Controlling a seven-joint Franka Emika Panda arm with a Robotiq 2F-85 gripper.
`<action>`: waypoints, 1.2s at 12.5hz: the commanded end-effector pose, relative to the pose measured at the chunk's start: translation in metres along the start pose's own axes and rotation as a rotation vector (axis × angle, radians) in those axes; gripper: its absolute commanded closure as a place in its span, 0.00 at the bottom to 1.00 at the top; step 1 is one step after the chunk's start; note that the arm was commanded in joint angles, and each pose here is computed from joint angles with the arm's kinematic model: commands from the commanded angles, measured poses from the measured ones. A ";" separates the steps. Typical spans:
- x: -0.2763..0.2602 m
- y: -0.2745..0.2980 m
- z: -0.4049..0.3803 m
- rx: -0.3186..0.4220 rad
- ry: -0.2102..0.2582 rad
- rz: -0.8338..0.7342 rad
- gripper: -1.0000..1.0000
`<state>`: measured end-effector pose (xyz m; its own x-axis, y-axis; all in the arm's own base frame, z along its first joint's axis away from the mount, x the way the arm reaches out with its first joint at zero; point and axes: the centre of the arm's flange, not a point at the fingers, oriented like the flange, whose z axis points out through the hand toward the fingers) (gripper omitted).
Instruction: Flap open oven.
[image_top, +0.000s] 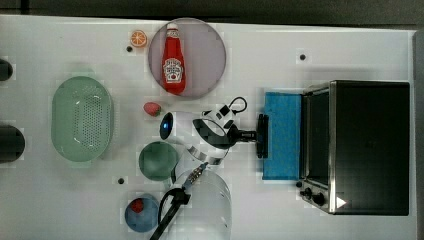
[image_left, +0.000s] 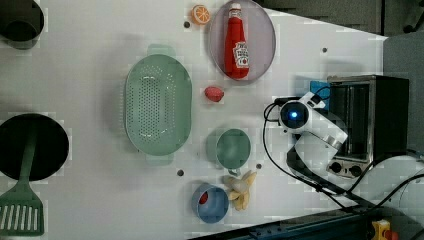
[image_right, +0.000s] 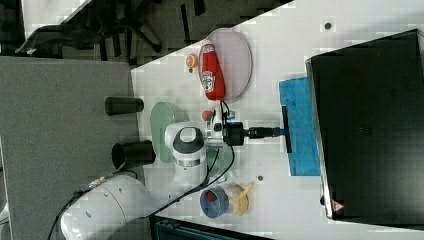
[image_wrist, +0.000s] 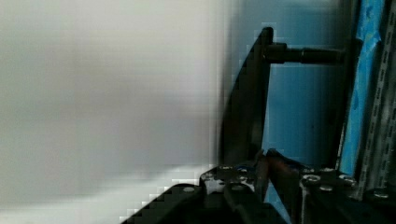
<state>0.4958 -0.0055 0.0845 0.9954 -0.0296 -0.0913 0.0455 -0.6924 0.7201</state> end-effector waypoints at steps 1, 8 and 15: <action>0.033 0.014 -0.045 0.154 0.065 0.186 0.83; 0.049 0.130 -0.164 0.648 -0.210 0.819 0.83; 0.000 0.298 -0.262 0.745 -0.273 0.971 0.83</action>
